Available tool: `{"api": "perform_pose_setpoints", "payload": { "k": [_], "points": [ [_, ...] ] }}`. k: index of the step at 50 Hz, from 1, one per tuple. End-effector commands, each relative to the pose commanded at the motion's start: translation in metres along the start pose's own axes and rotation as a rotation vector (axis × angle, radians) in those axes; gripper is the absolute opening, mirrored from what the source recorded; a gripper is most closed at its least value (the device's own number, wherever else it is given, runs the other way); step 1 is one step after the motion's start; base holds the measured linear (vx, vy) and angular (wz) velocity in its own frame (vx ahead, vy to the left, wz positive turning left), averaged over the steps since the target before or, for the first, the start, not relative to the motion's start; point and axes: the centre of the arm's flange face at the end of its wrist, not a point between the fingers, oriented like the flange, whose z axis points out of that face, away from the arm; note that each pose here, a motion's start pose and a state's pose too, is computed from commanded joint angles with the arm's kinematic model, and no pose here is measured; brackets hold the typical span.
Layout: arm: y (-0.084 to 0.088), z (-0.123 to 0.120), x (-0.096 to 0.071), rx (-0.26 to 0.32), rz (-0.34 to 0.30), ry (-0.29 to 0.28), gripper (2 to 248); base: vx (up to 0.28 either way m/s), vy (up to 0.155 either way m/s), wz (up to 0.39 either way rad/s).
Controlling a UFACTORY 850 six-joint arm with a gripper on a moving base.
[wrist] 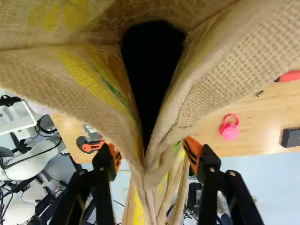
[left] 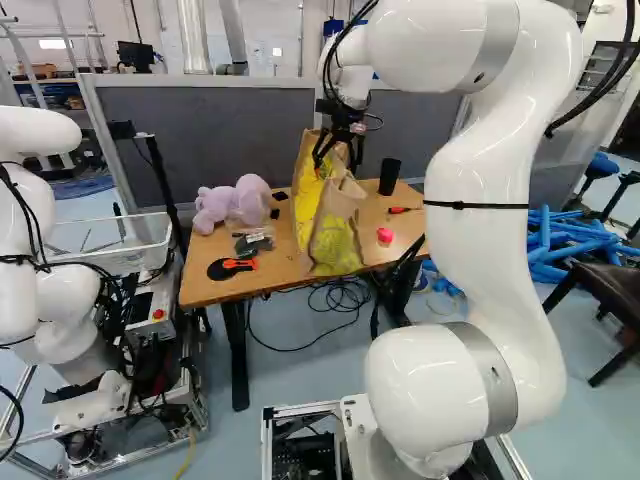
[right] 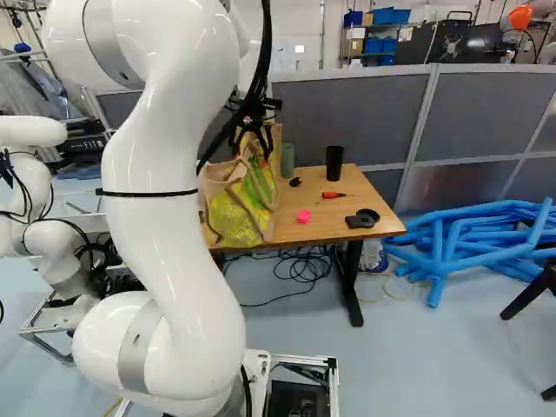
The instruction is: Pick up the bag on the ground and place it on the table
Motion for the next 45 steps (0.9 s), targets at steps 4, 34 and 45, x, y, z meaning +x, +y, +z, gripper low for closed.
{"api": "perform_pose_setpoints", "payload": {
  "k": [4,34,45],
  "points": [
    [0.000,-0.002,-0.001,0.000,0.000,0.003,204,0.000,0.000,0.000],
    [-0.007,-0.045,-0.017,0.002,-0.012,0.074,247,0.000,0.000,0.000],
    [-0.009,-0.062,-0.024,0.003,-0.016,0.103,247,0.000,0.000,0.000]
  ]
}}
